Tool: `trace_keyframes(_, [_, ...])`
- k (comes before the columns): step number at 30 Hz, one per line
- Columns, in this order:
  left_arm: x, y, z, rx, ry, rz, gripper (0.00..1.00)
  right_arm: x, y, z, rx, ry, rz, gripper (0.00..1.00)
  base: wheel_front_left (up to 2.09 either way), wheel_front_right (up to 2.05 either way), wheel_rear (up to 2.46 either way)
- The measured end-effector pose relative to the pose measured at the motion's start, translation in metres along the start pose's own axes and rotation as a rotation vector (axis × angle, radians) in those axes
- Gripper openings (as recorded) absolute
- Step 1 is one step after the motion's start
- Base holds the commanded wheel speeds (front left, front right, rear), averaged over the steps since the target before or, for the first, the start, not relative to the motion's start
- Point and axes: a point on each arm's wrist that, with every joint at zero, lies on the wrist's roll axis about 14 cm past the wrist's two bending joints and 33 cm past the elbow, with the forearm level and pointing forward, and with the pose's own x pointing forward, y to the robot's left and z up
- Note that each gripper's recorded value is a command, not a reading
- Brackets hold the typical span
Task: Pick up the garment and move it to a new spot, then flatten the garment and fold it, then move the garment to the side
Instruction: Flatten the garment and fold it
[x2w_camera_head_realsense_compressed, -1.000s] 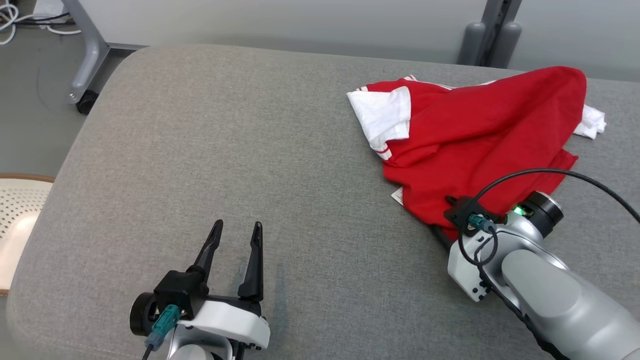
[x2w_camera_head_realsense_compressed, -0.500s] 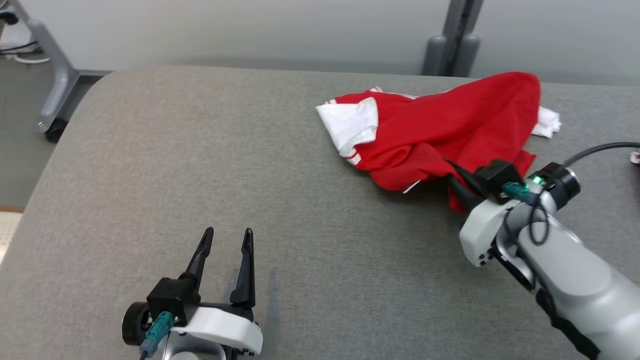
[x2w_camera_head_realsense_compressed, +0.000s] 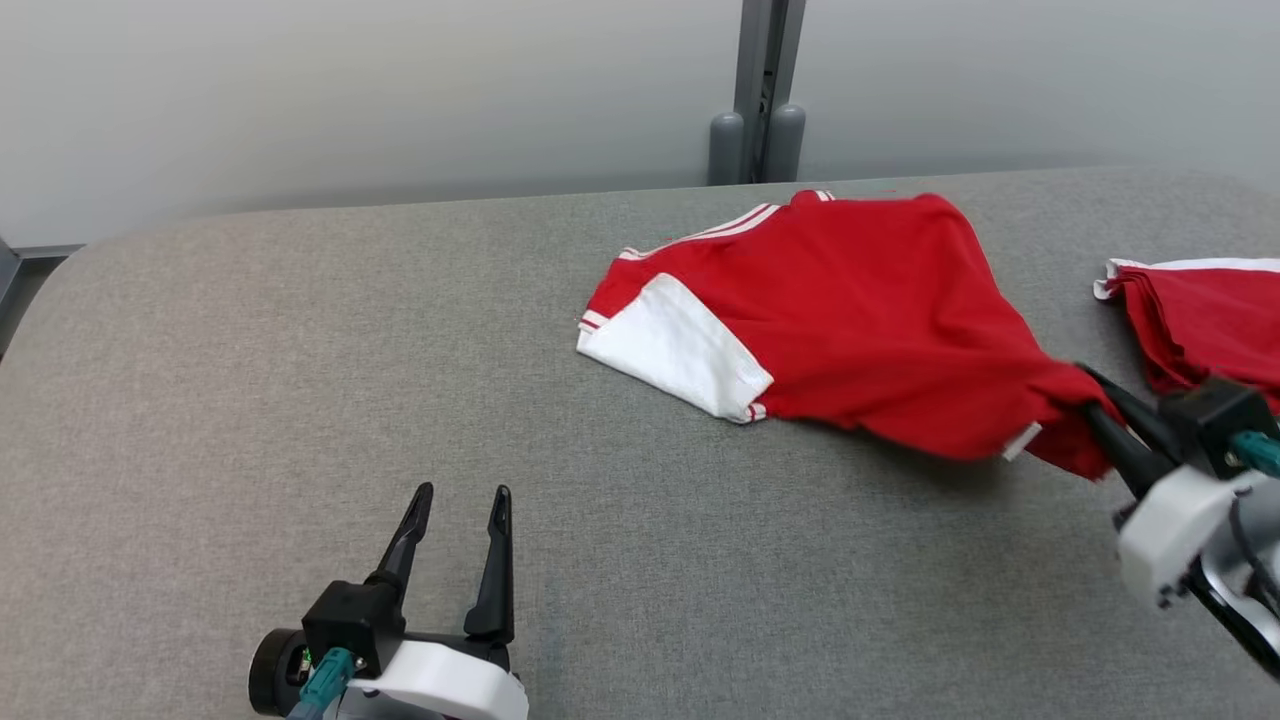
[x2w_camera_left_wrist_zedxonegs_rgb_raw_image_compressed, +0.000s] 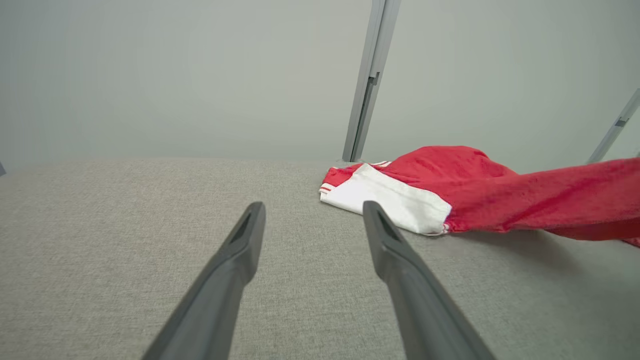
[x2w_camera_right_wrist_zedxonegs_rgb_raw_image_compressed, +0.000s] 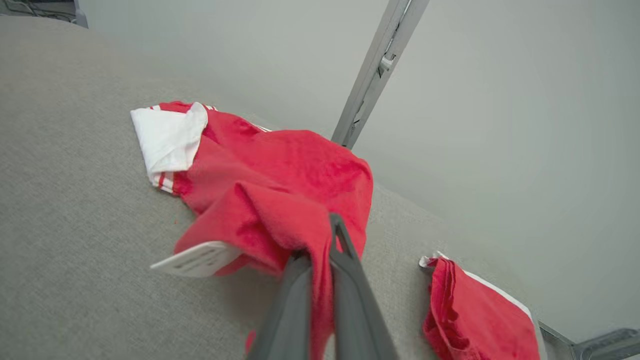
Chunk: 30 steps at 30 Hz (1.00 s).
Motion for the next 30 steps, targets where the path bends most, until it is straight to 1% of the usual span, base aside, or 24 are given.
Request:
trace_keyframes(2, [0.001, -0.001, -0.002, 0.003, 0.006, -0.007, 1.0, -0.012, -0.003, -0.018, -0.024, 0.074, -0.004, 0.0, 0.0, 0.0, 0.0])
trace_keyframes(5, [0.001, 0.001, -0.005, 0.006, 0.016, -0.001, 1.0, -0.024, 0.003, -0.046, -0.057, 0.183, 0.01, 0.0, 0.0, 0.0, 0.0])
trace_keyframes(11, [0.0, 0.006, -0.012, 0.014, 0.035, 0.01, 1.0, -0.033, 0.013, -0.079, -0.021, 0.274, -0.003, 0.0, 0.0, 0.0, 0.0])
trace_keyframes(12, [0.0, 0.006, -0.012, 0.014, 0.037, 0.006, 1.0, -0.037, 0.014, -0.086, -0.019, 0.296, -0.006, 0.04, 0.0, 0.0, 0.0])
trace_keyframes(13, [0.0, 0.005, -0.013, 0.015, 0.038, 0.005, 1.0, -0.039, 0.015, -0.09, -0.015, 0.308, -0.012, 0.28, 0.0, 0.0, 0.0])
trace_keyframes(14, [0.001, 0.004, -0.013, 0.017, 0.038, 0.001, 1.0, -0.042, 0.015, -0.093, -0.002, 0.314, -0.022, 0.35, 0.0, 0.0, 0.0])
trace_keyframes(15, [0.001, 0.003, -0.013, 0.02, 0.038, -0.003, 1.0, -0.044, 0.016, -0.096, 0.017, 0.318, -0.029, 0.52, 0.0, 0.0, 0.0])
trace_keyframes(16, [0.002, 0.002, -0.013, 0.02, 0.039, -0.008, 1.0, -0.047, 0.017, -0.099, 0.03, 0.323, -0.034, 1.0, 0.0, 0.0, 0.0])
trace_keyframes(21, [0.005, -0.007, -0.013, 0.021, 0.038, -0.035, 1.0, -0.066, 0.005, -0.103, 0.076, 0.32, -0.112, 1.0, 0.0, 0.0, 0.0])
trace_keyframes(23, [0.006, -0.01, -0.013, 0.02, 0.036, -0.047, 1.0, -0.073, -0.001, -0.1, 0.093, 0.297, -0.15, 1.0, 0.0, 0.0, 0.0])
trace_keyframes(25, [0.007, -0.014, -0.012, 0.02, 0.034, -0.059, 1.0, -0.077, -0.012, -0.089, 0.12, 0.243, -0.203, 1.0, 0.0, 0.0, 0.0])
trace_keyframes(28, [0.008, -0.019, -0.011, 0.02, 0.031, -0.072, 1.0, -0.077, -0.026, -0.062, 0.142, 0.134, -0.263, 1.0, 0.0, 0.0, 0.0])
trace_keyframes(30, [0.008, -0.02, -0.011, 0.019, 0.032, -0.076, 1.0, -0.074, -0.029, -0.05, 0.153, 0.087, -0.273, 1.0, 0.0, 0.0, 0.0])
